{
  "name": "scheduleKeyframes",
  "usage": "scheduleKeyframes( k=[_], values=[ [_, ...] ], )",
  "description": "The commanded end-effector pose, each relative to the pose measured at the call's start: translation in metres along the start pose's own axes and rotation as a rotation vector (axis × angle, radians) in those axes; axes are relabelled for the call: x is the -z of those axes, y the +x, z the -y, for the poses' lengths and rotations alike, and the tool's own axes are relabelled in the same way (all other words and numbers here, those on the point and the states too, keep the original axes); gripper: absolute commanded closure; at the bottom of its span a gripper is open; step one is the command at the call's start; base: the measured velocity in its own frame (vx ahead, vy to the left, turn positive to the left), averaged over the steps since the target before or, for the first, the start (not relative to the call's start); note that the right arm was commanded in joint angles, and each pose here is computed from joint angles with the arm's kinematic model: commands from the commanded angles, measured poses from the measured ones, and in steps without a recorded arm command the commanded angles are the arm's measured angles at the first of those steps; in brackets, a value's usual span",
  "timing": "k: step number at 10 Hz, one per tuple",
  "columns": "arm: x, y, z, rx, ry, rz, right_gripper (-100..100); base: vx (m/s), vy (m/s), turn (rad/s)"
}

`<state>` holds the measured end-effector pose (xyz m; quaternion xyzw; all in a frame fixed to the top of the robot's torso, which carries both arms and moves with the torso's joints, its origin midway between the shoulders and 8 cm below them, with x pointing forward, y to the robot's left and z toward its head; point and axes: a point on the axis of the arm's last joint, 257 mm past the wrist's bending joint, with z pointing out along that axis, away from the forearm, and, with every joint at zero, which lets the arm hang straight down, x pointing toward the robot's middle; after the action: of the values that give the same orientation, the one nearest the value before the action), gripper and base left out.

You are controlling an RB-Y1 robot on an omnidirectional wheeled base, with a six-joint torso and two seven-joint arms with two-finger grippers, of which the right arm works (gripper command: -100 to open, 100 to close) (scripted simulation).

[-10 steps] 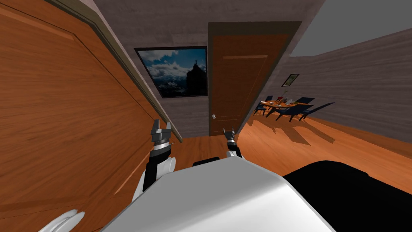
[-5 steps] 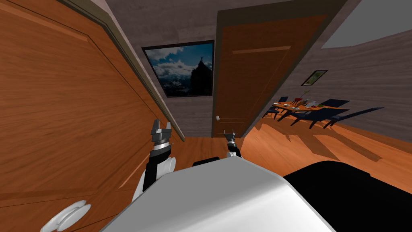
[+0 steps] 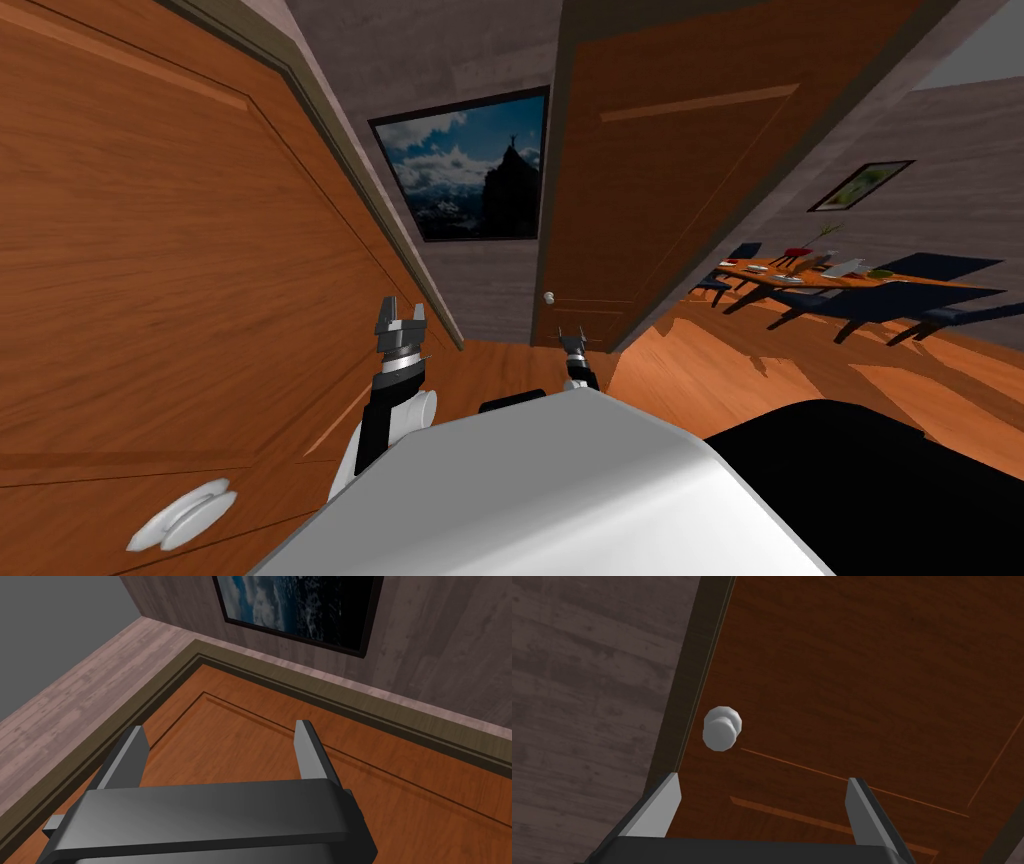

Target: Pull the door open

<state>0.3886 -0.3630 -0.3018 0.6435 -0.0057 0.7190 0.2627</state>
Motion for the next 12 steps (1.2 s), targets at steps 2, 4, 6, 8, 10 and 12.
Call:
scheduleKeyframes(
  k=[2, 4, 6, 8, 10, 12],
  values=[
    [0.0033, -0.018, -0.002, -0.062, -0.014, 0.036, -100, 0.086, -0.038, 0.145],
    [0.0068, -0.031, -0.004, -0.105, -0.026, 0.062, -100, 0.082, -0.042, 0.172],
    [0.0104, -0.042, -0.007, -0.143, -0.038, 0.086, -100, 0.083, -0.047, 0.125],
    [0.0140, -0.053, -0.009, -0.179, -0.051, 0.107, -100, 0.070, -0.046, 0.130],
    [0.0191, -0.068, -0.013, -0.225, -0.070, 0.136, -100, 0.079, -0.056, 0.161],
    [0.0241, -0.080, -0.016, -0.266, -0.088, 0.160, -100, 0.089, -0.076, 0.160]
  ],
)
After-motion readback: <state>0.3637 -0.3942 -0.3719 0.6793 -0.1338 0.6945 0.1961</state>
